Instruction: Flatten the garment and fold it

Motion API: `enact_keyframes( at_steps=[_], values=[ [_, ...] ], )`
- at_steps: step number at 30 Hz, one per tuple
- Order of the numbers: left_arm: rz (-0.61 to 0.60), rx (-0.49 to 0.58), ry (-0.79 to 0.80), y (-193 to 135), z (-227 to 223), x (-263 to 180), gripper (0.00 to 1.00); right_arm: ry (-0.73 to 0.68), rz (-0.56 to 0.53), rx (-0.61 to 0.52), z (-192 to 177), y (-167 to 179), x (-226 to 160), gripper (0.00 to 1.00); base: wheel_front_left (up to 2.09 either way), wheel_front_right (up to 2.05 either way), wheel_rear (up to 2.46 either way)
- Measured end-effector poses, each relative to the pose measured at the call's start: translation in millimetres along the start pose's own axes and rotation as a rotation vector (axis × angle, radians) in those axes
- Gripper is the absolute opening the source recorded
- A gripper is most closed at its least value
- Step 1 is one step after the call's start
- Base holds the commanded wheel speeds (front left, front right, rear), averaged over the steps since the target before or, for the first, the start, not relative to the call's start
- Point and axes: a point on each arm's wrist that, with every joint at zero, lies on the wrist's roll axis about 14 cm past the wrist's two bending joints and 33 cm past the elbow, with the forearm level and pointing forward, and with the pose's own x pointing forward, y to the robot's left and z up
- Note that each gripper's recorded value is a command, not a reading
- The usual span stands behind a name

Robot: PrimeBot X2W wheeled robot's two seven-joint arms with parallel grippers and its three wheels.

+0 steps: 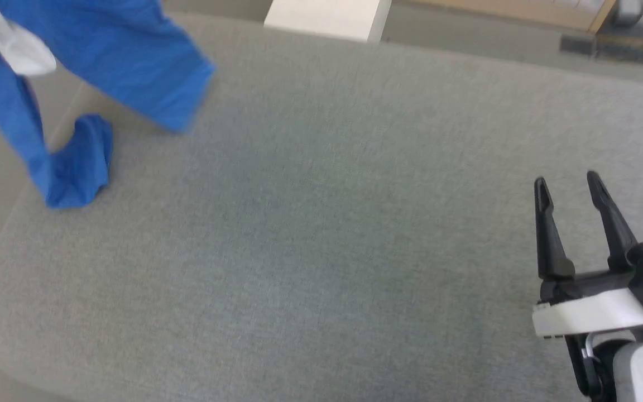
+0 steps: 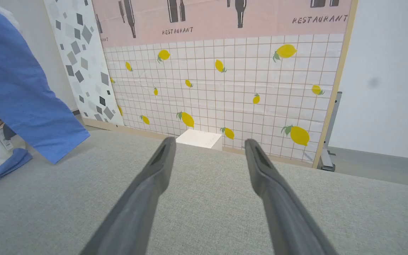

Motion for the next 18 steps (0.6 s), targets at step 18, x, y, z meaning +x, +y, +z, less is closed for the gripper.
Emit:
enact_keyframes(
  at_steps=[18],
  values=[
    [-0.356, -0.305, -0.387, -144, 192, -37, 0.0, -0.109, -0.231, -0.046, 54, -64, -72, 1.0, 0.0, 0.0, 0.0]
  ],
)
